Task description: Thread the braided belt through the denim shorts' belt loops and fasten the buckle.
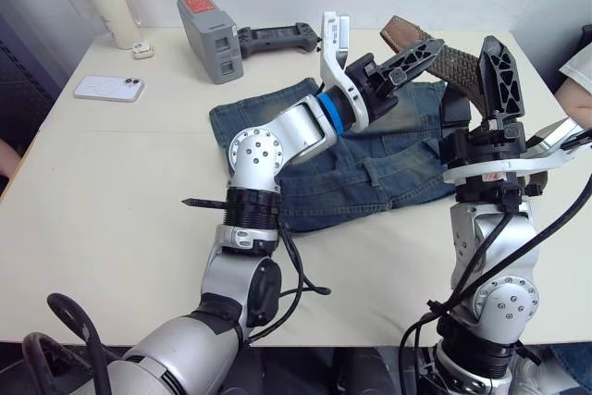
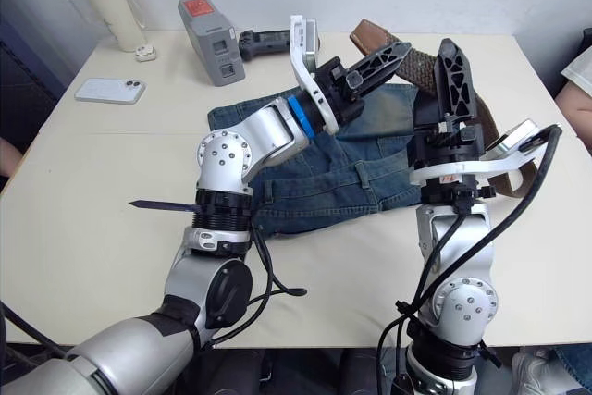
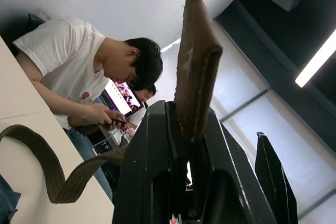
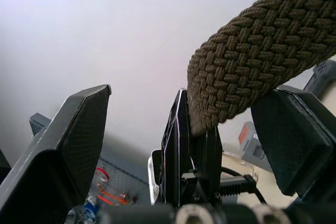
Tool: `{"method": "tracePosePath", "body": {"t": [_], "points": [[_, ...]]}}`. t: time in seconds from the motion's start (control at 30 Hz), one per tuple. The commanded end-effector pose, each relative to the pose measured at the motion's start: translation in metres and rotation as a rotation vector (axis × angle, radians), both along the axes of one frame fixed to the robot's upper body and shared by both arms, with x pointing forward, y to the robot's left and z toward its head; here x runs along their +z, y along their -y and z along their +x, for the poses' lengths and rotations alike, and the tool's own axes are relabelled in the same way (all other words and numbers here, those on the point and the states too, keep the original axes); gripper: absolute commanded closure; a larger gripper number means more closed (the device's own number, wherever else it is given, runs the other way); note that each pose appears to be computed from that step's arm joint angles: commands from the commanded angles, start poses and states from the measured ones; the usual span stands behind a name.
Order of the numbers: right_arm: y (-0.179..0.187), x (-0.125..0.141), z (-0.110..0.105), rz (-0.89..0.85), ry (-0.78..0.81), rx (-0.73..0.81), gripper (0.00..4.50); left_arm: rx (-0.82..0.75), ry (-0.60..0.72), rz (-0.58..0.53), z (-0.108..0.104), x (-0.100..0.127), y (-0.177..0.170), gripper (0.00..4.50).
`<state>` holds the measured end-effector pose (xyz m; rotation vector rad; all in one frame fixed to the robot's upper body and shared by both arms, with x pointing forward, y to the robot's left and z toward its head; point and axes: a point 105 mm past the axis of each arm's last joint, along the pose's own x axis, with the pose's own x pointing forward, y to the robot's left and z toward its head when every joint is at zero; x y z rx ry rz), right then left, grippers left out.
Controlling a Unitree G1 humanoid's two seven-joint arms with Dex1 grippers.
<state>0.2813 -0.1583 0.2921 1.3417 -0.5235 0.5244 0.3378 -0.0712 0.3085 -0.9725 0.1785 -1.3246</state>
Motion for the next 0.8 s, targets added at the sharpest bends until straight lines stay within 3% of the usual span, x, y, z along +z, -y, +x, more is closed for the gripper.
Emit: {"method": "tracePosePath", "body": {"t": [0.03,0.43,0.57,0.8], "points": [[0.002,0.013,-0.009,-0.016,0.075,-0.024,0.04,-0.084,-0.031,-0.041,-0.019,-0.007,0.021,4.50],[-0.002,-0.002,0.002,-0.076,0.009,-0.026,0.04,-0.065,-0.039,-0.055,-0.015,-0.006,0.020,4.50],[-0.009,-0.023,0.016,-0.085,-0.090,-0.016,0.04,-0.068,-0.041,-0.071,-0.016,-0.004,0.019,4.50],[0.005,0.002,0.024,-0.025,0.015,-0.054,0.04,-0.094,-0.053,-0.066,-0.022,-0.006,0.023,4.50]]}}
